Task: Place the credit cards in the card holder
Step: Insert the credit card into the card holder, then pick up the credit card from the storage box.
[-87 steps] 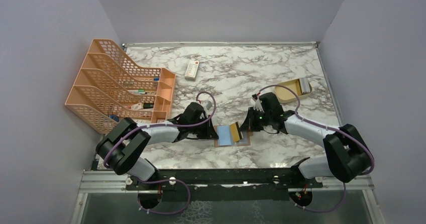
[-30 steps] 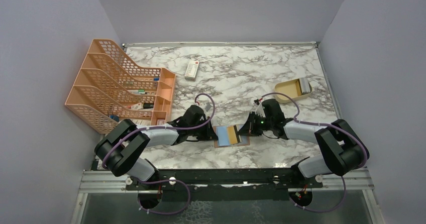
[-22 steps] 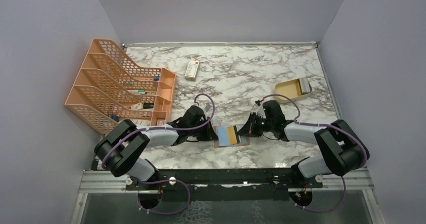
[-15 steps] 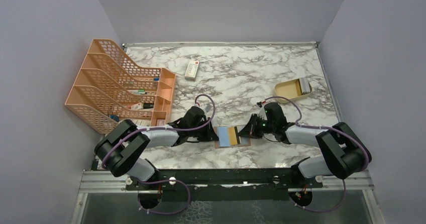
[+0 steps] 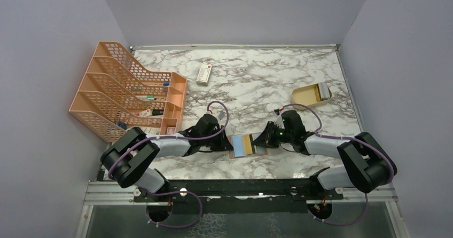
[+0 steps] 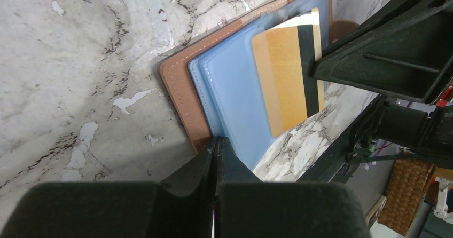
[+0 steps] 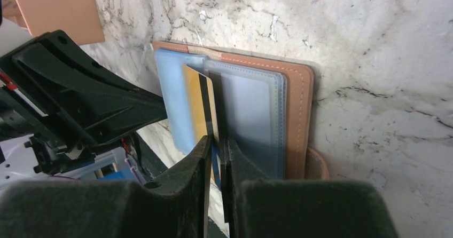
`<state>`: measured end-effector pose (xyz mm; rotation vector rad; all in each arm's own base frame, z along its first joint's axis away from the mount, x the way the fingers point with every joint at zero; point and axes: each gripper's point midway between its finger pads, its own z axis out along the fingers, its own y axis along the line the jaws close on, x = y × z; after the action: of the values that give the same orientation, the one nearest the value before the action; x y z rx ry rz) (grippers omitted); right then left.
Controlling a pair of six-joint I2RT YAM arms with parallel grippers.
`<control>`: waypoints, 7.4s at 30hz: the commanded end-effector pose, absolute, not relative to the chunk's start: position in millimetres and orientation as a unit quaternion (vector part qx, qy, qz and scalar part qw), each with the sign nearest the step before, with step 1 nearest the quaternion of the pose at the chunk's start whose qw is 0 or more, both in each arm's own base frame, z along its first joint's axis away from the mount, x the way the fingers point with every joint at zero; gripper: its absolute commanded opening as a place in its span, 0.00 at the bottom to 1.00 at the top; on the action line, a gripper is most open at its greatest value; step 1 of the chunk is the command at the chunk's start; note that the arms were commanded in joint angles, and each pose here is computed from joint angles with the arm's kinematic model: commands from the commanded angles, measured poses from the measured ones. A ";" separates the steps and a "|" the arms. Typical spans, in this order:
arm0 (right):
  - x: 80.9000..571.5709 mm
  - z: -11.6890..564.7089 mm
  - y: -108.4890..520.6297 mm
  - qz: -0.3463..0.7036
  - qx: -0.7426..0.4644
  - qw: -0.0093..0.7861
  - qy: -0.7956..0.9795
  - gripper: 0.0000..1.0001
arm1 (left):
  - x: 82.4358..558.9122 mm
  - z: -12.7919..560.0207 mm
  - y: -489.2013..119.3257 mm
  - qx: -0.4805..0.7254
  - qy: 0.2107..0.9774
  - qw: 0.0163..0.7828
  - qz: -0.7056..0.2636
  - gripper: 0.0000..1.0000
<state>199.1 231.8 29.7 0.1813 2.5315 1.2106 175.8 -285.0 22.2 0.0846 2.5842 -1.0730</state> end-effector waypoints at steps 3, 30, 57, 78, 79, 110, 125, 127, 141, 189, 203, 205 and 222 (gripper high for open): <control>199.9 27.4 223.7 0.382 0.050 0.175 0.906 0.23 | 165.1 12.2 -280.2 0.028 0.916 0.155 -0.368 0.00; 198.0 31.2 239.1 0.357 -0.016 0.172 0.918 0.41 | 165.0 14.6 -280.2 0.020 0.914 0.157 -0.373 0.00; 189.6 41.9 281.2 0.431 -0.044 0.157 0.887 0.41 | 166.9 15.5 -282.7 0.019 0.913 0.158 -0.375 0.00; 213.0 65.7 265.8 0.363 -0.085 0.228 0.899 0.39 | 177.9 27.9 -271.3 0.006 0.916 0.197 -0.350 0.26; 219.5 69.5 263.0 0.349 -0.087 0.241 0.901 0.39 | 179.4 30.9 -270.2 0.006 0.915 0.203 -0.348 0.30; 424.3 155.8 36.2 -0.253 0.028 0.394 0.883 0.43 | 169.3 165.0 -231.2 0.160 0.879 0.319 -0.317 0.99; 438.3 96.2 -60.6 -0.319 0.071 0.275 0.904 0.45 | 169.3 175.9 -212.6 0.170 0.868 0.362 -0.295 0.99; 439.3 95.6 -66.8 -0.333 0.069 0.269 0.901 0.47 | 170.2 178.3 -210.8 0.165 0.866 0.368 -0.295 0.99; 445.5 89.8 -88.8 -0.351 0.064 0.259 0.898 0.51 | 173.2 184.5 -205.5 0.155 0.863 0.385 -0.289 0.99; 449.8 115.4 -100.5 -0.370 0.076 0.282 0.882 0.22 | 173.3 186.6 -202.5 0.152 0.860 0.394 -0.288 0.99; 450.2 121.6 -98.9 -0.365 0.077 0.288 0.882 0.17 | 173.5 186.5 -202.2 0.151 0.860 0.394 -0.288 0.99; 450.0 124.6 -98.7 -0.362 0.078 0.291 0.882 0.15 | 173.4 185.6 -202.2 0.151 0.861 0.392 -0.287 0.99; 451.1 157.0 -29.5 -0.189 0.048 0.335 0.922 0.01 | 177.2 183.8 -199.7 0.139 0.865 0.391 -0.283 0.99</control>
<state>454.6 -65.6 125.1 0.1378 2.4247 -0.7465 174.1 -203.5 180.9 0.3811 2.2064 -0.7327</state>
